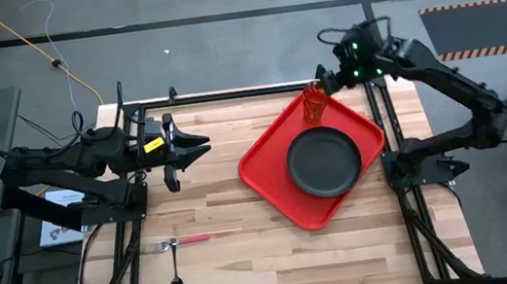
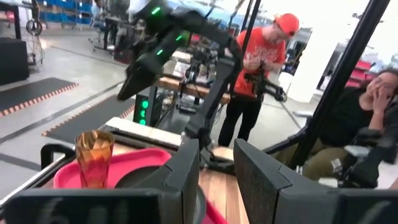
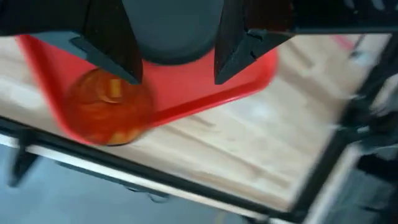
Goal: Pick and place plate/cup/fork/spoon on tray
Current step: Put the pink fork on the red serving tray to the left of the black plate
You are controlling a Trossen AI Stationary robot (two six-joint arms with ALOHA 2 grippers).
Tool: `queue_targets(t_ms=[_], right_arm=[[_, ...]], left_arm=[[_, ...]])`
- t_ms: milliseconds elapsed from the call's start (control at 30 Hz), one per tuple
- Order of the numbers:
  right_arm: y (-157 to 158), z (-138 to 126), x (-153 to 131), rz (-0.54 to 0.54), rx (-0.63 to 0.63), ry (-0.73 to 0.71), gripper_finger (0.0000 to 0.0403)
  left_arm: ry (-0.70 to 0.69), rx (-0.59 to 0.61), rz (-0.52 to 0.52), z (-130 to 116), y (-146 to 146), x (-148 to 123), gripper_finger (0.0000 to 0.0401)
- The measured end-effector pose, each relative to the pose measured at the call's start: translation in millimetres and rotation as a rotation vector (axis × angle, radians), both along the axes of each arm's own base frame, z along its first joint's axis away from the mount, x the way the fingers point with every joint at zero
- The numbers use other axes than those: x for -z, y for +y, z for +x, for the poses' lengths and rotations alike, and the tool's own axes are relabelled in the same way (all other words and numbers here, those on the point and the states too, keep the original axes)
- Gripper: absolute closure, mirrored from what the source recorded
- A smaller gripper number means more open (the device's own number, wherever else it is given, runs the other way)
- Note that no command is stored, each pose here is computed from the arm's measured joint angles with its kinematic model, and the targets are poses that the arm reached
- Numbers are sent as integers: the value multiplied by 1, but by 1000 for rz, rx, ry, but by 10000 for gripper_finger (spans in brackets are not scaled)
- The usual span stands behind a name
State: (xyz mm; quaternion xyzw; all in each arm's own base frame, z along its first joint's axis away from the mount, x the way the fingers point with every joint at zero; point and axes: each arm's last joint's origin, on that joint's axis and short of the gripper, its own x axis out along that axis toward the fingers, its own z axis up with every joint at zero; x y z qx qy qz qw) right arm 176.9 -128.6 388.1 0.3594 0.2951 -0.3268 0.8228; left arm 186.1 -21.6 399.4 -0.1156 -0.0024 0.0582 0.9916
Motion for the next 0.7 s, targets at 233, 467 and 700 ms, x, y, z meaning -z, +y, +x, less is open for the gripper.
queue_targets(t_ms=[233,467,700], right_arm=[[66,16,-11,-63,-50,-37,213],[111,32,-7,-74,-2,-54,213],[129,38,2,-58,14,-16,213]], left_arm=[[132,3,-72,-7,1,12,311],[639,-62,-260,-25,2,60,270],[1074,-55,-448,-30,-10,128,195]])
